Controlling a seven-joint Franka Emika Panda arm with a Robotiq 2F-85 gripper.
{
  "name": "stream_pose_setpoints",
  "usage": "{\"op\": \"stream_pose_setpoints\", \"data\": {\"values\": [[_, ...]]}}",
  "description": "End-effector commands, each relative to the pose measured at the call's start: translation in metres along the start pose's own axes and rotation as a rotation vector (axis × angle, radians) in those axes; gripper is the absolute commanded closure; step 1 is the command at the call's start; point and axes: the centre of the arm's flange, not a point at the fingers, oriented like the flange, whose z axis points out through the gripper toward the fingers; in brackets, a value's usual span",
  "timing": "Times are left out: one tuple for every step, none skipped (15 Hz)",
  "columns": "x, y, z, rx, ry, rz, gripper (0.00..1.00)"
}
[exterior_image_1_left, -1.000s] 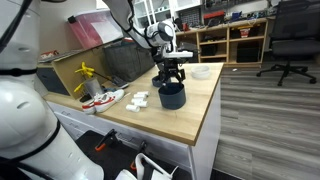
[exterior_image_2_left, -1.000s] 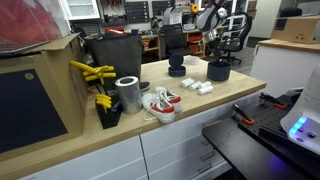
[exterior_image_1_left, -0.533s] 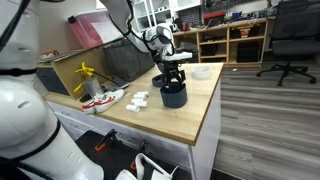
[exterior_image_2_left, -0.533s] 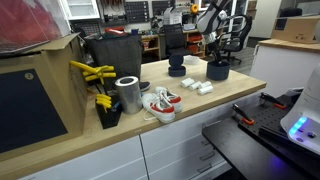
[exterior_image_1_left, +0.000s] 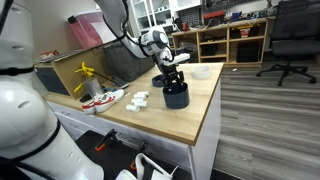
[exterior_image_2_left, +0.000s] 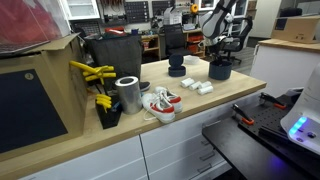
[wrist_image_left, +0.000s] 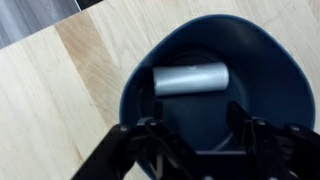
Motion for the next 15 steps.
{"op": "stream_pose_setpoints", "data": {"values": [[-0.012, -0.028, 0.002, -0.049, 0.025, 0.019, 0.19], [-0.014, -0.031, 0.002, -0.056, 0.035, 0.024, 0.12], [-0.018, -0.035, -0.001, -0.067, 0.050, 0.028, 0.10], [-0.021, -0.038, -0.003, -0.075, 0.062, 0.028, 0.08], [-0.023, -0.041, -0.005, -0.084, 0.071, 0.028, 0.13], [-0.026, -0.043, -0.010, -0.096, 0.085, 0.027, 0.18], [-0.029, -0.045, -0.014, -0.105, 0.092, 0.022, 0.25], [-0.032, -0.047, -0.020, -0.113, 0.100, 0.022, 0.44], [-0.035, -0.048, -0.025, -0.116, 0.101, 0.013, 0.48], [-0.036, -0.050, -0.028, -0.114, 0.095, 0.006, 0.49], [-0.037, -0.051, -0.032, -0.118, 0.092, 0.008, 0.51], [-0.038, -0.052, -0.032, -0.114, 0.085, 0.005, 0.49], [-0.038, -0.054, -0.032, -0.111, 0.079, 0.003, 0.42], [-0.038, -0.054, -0.029, -0.103, 0.070, 0.001, 0.39], [-0.037, -0.055, -0.026, -0.097, 0.062, 0.004, 0.33]]}}
